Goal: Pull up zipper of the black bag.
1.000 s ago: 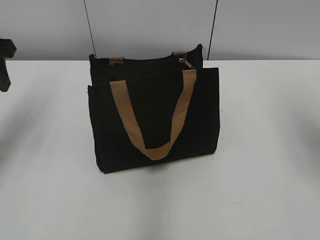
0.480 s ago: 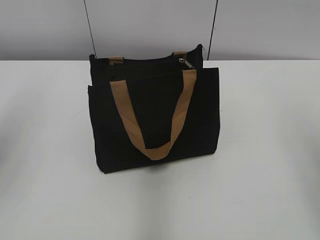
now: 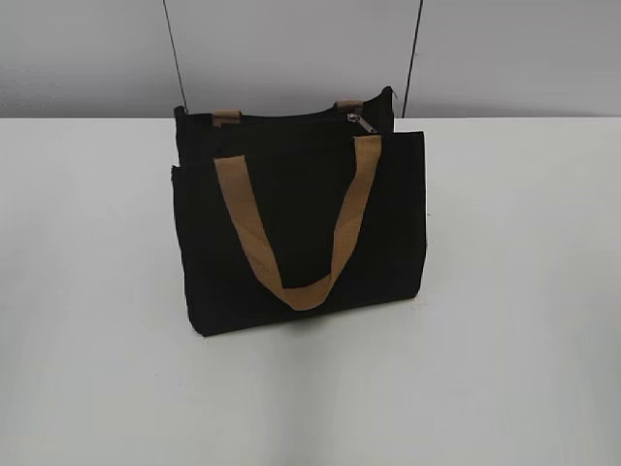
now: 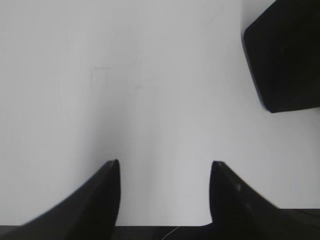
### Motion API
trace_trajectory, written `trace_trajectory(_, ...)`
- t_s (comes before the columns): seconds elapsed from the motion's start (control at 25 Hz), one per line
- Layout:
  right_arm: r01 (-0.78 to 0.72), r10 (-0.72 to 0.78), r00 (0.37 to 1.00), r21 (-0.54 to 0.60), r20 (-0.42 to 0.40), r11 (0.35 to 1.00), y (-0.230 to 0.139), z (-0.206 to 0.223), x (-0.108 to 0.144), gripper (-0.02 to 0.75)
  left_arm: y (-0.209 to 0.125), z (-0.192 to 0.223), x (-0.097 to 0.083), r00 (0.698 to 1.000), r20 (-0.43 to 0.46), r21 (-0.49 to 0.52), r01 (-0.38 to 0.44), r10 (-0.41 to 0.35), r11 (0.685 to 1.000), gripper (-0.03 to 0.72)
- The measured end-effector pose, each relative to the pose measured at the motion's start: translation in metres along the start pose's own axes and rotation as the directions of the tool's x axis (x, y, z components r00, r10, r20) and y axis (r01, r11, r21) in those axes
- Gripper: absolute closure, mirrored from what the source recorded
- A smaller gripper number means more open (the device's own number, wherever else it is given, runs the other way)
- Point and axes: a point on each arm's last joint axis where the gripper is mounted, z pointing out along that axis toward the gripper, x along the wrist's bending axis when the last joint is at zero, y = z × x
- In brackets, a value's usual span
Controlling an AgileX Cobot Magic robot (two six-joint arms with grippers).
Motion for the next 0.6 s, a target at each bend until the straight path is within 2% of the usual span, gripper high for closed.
trace_trajectory(0.24,0.067,-0.057,0.997,-0.194,0.055,0.979,-0.029,-0.037,0.012,0.155,-0.058,-0.009,-0.001,1.0,0.023,-0.097,0.009,-0.007,0.995,0.27)
trace_trajectory(0.52,0.11,-0.081,0.992,-0.33,0.101,0.938,-0.057,-0.058,0.021,0.174,-0.109,-0.014,-0.001,0.999,0.027,-0.255,-0.027,0.035,0.967,0.276)
trace_trajectory(0.6,0.11,-0.08,0.992,-0.328,0.102,0.938,-0.064,-0.053,0.02,0.191,-0.118,-0.015,-0.003,0.997,0.046,-0.297,-0.04,0.056,0.954,0.276)
